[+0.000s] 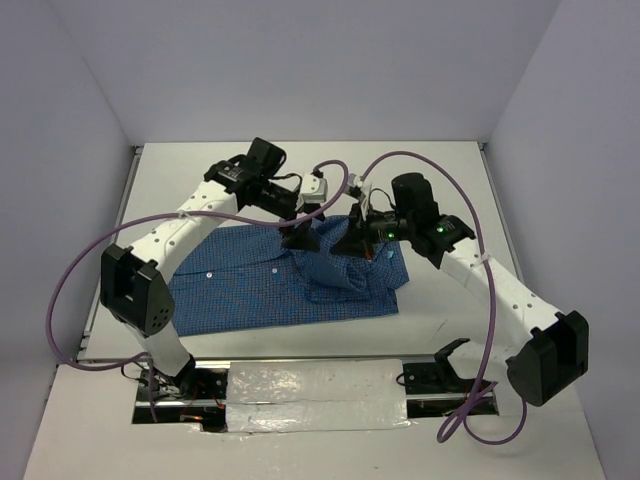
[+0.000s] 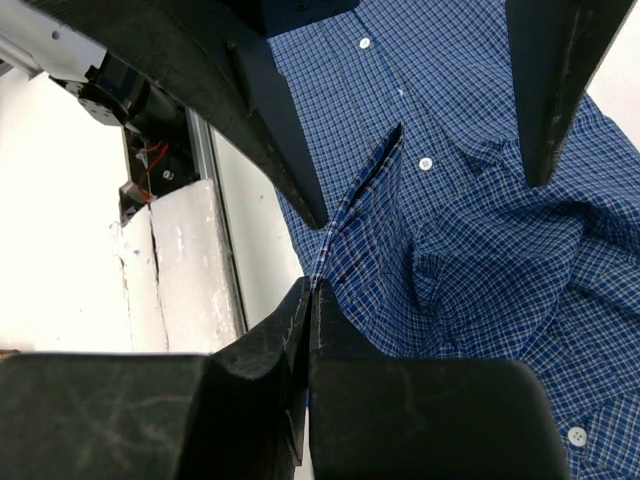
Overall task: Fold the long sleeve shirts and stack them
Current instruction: Fold the shirt
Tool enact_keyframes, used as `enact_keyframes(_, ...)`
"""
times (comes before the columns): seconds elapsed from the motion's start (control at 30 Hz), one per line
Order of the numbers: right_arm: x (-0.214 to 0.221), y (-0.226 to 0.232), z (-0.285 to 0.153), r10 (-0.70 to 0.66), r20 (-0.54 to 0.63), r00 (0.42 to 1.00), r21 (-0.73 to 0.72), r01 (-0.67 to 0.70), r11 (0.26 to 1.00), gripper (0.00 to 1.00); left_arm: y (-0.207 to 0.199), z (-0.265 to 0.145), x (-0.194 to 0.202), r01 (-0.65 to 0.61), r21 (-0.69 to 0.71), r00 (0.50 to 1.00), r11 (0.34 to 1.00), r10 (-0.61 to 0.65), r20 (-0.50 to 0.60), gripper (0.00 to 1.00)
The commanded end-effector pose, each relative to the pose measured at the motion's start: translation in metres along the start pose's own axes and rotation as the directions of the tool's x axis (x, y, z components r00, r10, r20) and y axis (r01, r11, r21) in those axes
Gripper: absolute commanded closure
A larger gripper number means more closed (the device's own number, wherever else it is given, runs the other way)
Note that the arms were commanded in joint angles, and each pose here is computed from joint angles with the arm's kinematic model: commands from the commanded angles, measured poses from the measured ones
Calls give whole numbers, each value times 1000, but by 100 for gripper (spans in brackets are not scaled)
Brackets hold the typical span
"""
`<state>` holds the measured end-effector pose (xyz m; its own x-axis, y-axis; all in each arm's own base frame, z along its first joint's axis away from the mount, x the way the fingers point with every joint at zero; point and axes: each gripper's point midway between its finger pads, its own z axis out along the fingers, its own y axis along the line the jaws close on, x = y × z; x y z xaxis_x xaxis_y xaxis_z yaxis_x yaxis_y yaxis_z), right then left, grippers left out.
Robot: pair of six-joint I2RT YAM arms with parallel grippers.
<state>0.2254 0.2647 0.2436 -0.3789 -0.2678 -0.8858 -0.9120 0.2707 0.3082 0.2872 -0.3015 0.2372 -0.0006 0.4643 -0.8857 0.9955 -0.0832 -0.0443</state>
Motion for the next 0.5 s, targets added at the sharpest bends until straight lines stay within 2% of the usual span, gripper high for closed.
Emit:
enact_keyframes(0.0,-14,10,-4,-83,51,995,-18,84,996,100,-9,-2,-11,-37,59,998,998,34,46,7)
enact_keyframes(0.03,-14,9,-4,-88,51,995,-13,88,996,100,-18,-3,-11,-48,93,998,994,44,52,27)
enact_keyframes(0.1,-14,6,-4,-91,52,995,1,91,996,100,-23,-5,-10,-45,106,998,993,40,50,58)
enact_keyframes(0.13,-14,5,-4,-89,52,995,7,88,996,100,-24,-5,-8,-40,109,998,993,35,47,87)
enact_keyframes(0.17,-17,2,-4,-90,63,994,28,88,996,100,-25,-7,-9,-38,102,999,994,34,43,98)
enact_keyframes(0.2,-17,-1,-4,-81,67,995,42,78,996,76,-26,-6,-7,-5,98,999,995,2,36,100)
enact_keyframes(0.23,-17,-3,-3,-70,69,995,55,67,996,58,-26,-7,-8,8,88,999,996,-11,33,100)
enact_keyframes(0.27,-18,-4,-3,-58,74,996,64,53,997,45,-22,-9,-12,-4,60,999,998,2,38,100)
enact_keyframes(0.3,-14,-5,-2,-41,69,997,66,36,997,27,-22,-9,-12,46,49,998,998,-47,36,100)
enact_keyframes(0.33,-14,-6,-1,-18,78,997,69,13,998,19,-19,-11,-16,41,30,998,999,-43,43,100)
enact_keyframes(0.37,-11,-8,0,-3,78,997,73,-3,997,6,-21,-12,-18,49,32,998,998,-51,47,100)
enact_keyframes(0.4,0,-13,4,26,64,998,87,-32,996,0,-22,-14,-22,39,34,998,999,-41,54,100)
enact_keyframes(0.47,13,-25,8,65,49,997,132,-71,989,0,-28,-15,-25,36,56,997,998,-40,64,100)
